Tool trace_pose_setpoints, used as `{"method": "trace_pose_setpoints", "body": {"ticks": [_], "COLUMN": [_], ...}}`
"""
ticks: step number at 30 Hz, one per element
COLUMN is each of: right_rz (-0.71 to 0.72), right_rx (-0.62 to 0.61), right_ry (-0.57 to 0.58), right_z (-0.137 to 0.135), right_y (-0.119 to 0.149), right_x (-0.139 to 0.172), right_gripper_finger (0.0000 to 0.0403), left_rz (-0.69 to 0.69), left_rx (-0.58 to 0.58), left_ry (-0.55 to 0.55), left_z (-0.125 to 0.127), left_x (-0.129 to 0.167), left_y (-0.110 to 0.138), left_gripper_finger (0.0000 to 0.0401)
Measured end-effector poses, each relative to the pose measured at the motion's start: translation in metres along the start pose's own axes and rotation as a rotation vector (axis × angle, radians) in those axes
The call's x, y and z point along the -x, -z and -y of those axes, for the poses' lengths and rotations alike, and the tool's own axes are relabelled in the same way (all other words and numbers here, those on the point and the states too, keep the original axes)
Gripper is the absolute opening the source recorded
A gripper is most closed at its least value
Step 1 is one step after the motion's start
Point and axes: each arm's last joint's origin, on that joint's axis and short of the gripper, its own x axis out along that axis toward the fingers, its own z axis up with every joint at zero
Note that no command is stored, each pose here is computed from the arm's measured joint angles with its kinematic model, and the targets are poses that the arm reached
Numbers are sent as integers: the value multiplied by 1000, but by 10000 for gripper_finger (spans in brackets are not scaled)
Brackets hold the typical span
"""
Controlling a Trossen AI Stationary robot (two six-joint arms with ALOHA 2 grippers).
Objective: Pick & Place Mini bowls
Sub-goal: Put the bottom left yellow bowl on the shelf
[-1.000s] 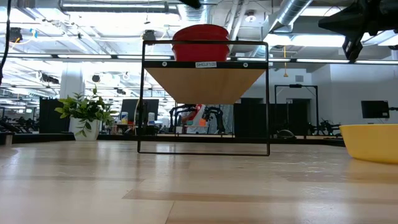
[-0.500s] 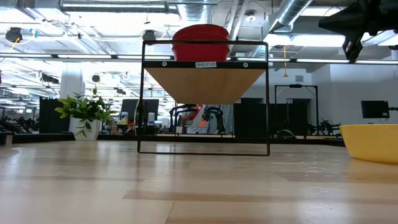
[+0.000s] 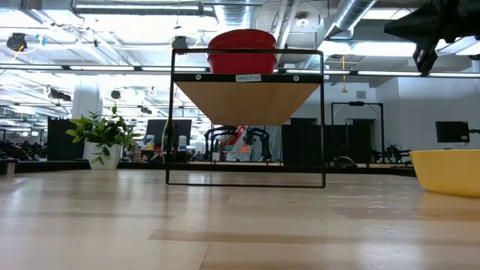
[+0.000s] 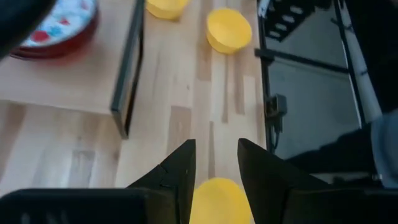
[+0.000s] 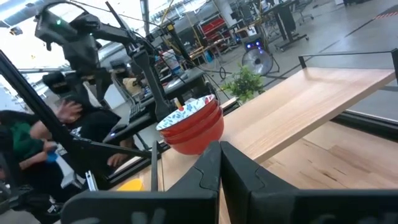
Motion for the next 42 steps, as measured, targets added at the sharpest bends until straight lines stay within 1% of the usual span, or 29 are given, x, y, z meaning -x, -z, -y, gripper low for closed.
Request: {"method": "trace_pose_setpoints", "body": {"ticks": [5, 12, 17, 26, 34, 42], "right_rz": [0, 0, -1, 0, 0, 0], "right_rx": [0, 0, 0, 0, -1, -1], "right_ry": [0, 0, 0, 0, 0, 1], "right_z": [0, 0, 0, 0, 0, 0], "right_y": [0, 0, 0, 0, 0, 0], "right_x": [0, 0, 0, 0, 0, 0], "right_gripper_finger": [0, 0, 0, 0, 0, 0], "left_rz": [-87, -244, -319, -342, -230, -208], "left_rx": [-54, -118, -162, -238, -333, -352], "left_ry": [-7, -52, -27, 16, 168, 208], "left_z": [7, 8, 10, 18, 38, 40], "left_x": [-19, -61, -81, -98, -105, -113], "left_y": [20, 64, 91, 122, 135, 149], "left_gripper_finger": [117, 117, 117, 117, 117, 117]}}
